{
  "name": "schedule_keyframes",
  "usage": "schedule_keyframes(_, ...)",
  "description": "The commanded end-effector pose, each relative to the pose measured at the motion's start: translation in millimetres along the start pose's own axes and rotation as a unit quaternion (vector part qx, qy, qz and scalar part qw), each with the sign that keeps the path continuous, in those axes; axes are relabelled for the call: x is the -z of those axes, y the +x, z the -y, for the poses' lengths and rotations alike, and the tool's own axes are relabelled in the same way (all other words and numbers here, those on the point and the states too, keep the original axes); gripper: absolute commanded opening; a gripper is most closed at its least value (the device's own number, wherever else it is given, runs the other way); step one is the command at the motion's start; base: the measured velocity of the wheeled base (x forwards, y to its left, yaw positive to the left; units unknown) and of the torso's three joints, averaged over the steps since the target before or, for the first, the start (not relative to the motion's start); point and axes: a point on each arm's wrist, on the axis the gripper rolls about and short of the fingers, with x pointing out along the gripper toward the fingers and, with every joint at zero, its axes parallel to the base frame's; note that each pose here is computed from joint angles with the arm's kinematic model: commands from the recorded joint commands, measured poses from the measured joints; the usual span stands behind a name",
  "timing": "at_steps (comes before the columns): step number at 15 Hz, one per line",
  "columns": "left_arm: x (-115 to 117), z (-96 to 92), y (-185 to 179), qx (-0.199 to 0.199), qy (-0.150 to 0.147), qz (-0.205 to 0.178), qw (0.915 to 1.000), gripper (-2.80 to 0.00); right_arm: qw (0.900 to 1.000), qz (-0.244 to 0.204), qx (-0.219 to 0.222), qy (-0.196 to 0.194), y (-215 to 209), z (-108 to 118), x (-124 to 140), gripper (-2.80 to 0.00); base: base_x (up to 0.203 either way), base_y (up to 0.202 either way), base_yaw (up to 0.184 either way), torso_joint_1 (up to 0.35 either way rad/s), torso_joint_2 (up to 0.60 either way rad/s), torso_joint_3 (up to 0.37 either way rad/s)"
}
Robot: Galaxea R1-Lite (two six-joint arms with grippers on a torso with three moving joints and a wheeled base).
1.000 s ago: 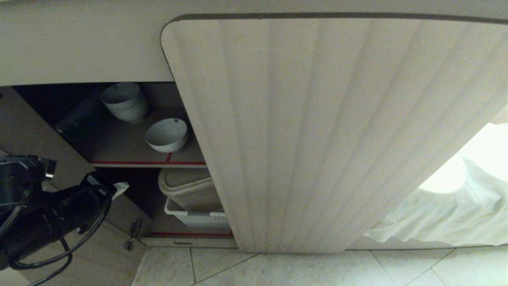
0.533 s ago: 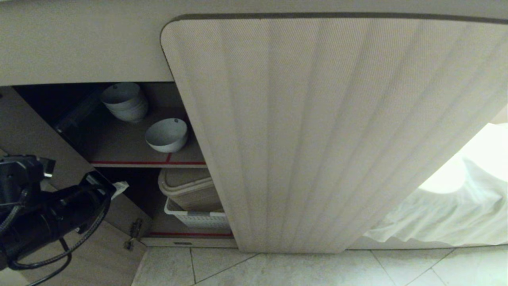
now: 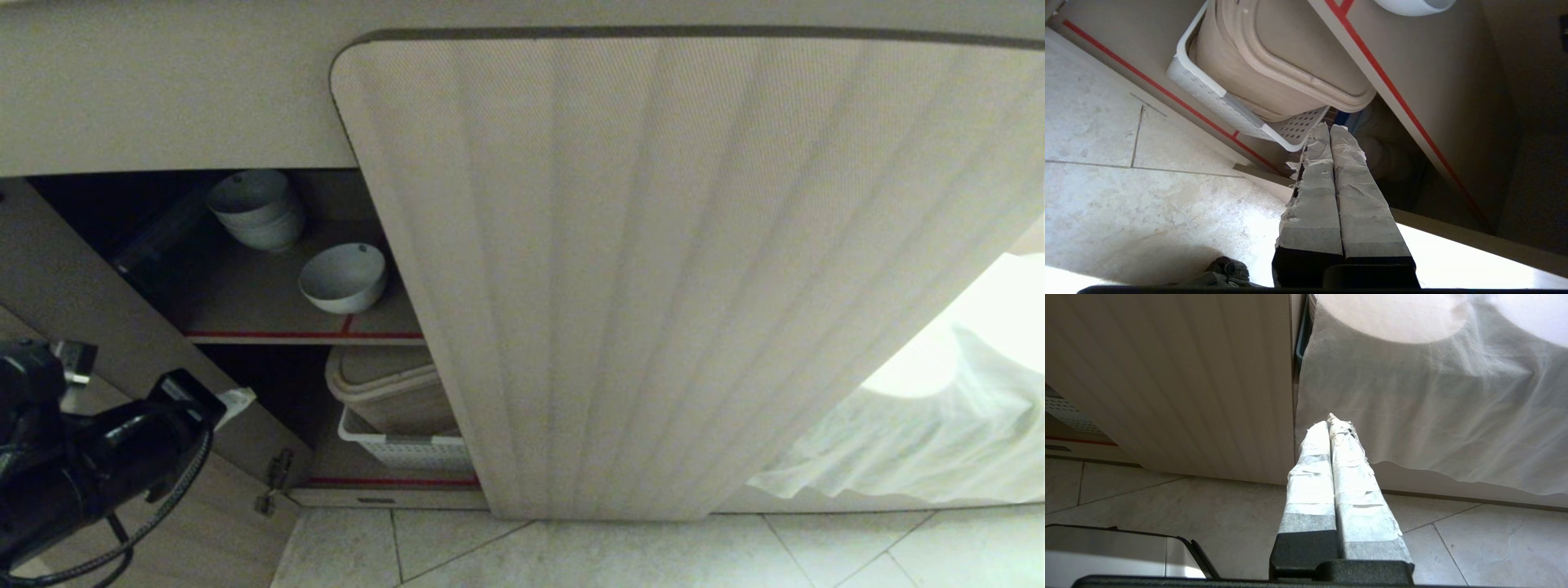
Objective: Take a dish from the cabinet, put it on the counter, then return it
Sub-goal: Take the bowl from the cabinet
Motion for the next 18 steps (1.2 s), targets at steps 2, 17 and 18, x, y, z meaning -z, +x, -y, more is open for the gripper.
schedule_keyframes(2,-1.4,2.6,-5.0,0.011,0.0,0.008,0.9999,-2.8,1.0,0.0,-0.001,0.0,0.0,0.0,0.0,-2.8,0.0,0.0,0.0,0.0,0.0,0.0)
schedule_keyframes(17,-3.2,6.2,-13.4,0.025,0.003,0.02,0.9995,0.0,1.0,0.0,0.0,0.0,0.0,0.0,0.0,-2.8,0.0,0.0,0.0,0.0,0.0,0.0)
schedule_keyframes(18,-3.5,6.6,-13.1,0.026,0.003,0.02,0.9995,0.0,1.0,0.0,-0.001,0.0,0.0,0.0,0.0,-2.8,0.0,0.0,0.0,0.0,0.0,0.0)
